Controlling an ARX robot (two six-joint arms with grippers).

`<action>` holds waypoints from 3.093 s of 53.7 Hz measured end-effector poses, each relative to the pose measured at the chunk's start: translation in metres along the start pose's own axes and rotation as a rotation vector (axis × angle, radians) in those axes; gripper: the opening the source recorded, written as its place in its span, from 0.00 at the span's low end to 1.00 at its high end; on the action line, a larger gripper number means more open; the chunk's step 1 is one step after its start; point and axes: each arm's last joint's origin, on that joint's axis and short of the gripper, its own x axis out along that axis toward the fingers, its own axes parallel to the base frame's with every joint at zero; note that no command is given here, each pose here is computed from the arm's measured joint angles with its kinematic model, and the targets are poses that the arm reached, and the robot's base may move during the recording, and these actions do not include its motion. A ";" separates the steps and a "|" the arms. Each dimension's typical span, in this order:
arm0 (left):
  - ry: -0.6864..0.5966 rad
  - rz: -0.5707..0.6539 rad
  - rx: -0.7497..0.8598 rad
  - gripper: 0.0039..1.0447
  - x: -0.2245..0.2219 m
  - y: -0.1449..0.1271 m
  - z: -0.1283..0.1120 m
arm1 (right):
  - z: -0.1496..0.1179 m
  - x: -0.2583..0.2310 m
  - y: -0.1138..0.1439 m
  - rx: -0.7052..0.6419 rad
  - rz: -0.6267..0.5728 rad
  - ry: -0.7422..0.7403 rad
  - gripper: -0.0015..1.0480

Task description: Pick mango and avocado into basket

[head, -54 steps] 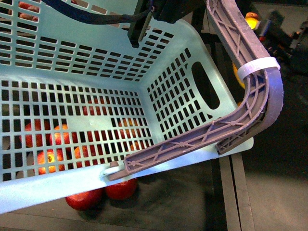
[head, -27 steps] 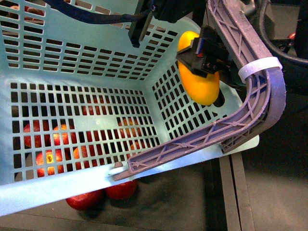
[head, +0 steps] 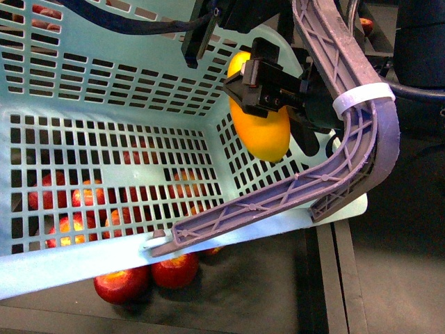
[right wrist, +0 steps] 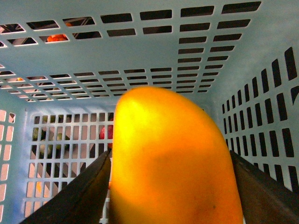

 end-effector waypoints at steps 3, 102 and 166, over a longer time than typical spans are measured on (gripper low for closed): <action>0.000 0.000 0.000 0.07 0.000 0.000 0.000 | 0.000 0.000 -0.001 -0.001 -0.007 -0.004 0.79; -0.006 0.004 -0.009 0.07 0.000 0.000 0.000 | -0.044 -0.242 0.019 -0.391 -0.693 -0.583 0.13; -0.004 0.003 -0.009 0.07 0.000 0.000 0.000 | -0.069 -0.267 0.039 -0.398 -0.697 -0.585 0.02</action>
